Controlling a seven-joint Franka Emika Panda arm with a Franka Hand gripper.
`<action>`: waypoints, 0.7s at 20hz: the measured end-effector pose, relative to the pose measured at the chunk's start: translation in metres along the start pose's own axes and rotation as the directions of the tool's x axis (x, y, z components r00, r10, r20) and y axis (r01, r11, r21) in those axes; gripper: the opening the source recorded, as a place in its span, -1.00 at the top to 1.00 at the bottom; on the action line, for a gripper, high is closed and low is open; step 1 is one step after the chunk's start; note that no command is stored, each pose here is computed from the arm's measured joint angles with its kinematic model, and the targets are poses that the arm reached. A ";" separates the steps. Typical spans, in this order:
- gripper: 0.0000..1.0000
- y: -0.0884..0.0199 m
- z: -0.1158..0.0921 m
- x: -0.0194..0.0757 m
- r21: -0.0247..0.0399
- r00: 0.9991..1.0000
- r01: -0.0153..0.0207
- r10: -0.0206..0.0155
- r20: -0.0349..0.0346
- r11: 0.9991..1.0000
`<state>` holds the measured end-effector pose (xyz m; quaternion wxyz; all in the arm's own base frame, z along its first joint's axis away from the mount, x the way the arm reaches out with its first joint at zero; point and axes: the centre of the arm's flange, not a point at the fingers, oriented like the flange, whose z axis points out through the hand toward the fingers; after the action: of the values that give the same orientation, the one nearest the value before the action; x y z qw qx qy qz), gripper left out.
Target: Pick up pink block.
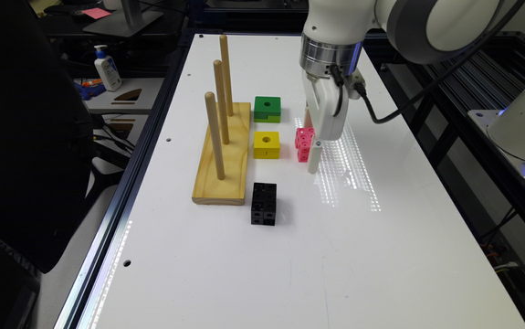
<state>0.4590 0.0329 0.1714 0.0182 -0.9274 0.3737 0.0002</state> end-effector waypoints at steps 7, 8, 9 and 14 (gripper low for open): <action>1.00 0.000 0.000 0.0000 0.000 1.000 0.000 0.000 0.000 1.000; 1.00 0.000 0.000 0.0000 0.000 1.000 0.000 0.000 0.000 1.000; 1.00 0.000 0.000 0.0000 0.000 1.000 0.000 0.000 0.000 1.000; 1.00 0.001 0.000 0.0006 0.000 1.000 -0.002 0.002 0.000 1.000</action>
<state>0.4590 0.0320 0.1716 0.0181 -0.9270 0.3745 0.0002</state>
